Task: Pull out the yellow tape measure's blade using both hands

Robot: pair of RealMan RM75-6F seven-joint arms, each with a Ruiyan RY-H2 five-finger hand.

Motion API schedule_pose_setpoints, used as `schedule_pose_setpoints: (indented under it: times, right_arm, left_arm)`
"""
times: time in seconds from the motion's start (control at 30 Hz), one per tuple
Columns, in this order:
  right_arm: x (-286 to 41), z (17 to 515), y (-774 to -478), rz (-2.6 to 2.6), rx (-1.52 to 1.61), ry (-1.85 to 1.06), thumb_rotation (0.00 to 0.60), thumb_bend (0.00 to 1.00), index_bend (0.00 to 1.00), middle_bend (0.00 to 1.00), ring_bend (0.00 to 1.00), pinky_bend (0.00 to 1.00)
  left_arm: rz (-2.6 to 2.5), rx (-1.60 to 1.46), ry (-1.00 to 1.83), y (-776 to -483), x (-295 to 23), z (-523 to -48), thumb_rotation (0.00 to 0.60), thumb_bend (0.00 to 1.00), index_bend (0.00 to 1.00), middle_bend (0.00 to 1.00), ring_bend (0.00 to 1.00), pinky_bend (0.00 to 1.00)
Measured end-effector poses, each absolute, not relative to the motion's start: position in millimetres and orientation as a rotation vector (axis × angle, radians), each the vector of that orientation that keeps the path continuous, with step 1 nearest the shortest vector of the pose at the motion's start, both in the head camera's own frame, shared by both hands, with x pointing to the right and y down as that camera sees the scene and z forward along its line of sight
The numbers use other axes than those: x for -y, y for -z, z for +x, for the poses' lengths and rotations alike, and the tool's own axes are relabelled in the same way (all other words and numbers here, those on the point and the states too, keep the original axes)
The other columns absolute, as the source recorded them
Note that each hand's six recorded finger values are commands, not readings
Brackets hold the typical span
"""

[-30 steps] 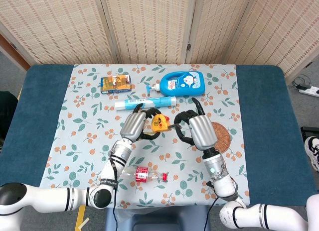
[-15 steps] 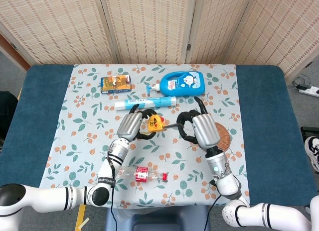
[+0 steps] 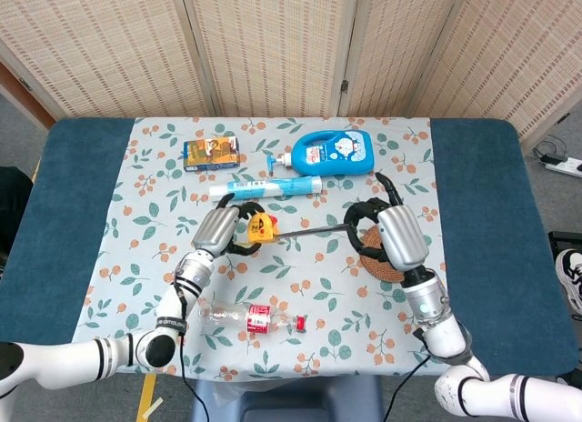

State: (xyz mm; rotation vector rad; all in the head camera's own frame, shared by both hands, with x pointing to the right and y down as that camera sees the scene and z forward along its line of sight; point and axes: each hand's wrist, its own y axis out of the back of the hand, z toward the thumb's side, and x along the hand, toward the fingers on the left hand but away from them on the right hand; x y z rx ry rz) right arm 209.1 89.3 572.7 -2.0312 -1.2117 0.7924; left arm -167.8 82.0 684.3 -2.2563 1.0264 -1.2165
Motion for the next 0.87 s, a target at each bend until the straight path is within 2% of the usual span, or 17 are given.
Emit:
schedule_pose_setpoints:
  times: [0.33,0.87]
  right_arm:
    - [-84,248,-550,-1.987,1.203,-0.709,0.600,0.72,0.60,0.62,0.48,0.03]
    - [-81,301,-521,-1.889,1.267,-0.663,0.600,0.72,0.60,0.62,0.47,0.04]
  left_arm:
    - [-2.278,-0.890,1.278,-698,-87,-205,0.600,0.34,0.51,0.49,0.36,0.06]
    - [-2.295,-0.882,1.343,-710,-87,-241,0.600,0.34,0.52,0.49,0.36,0.07]
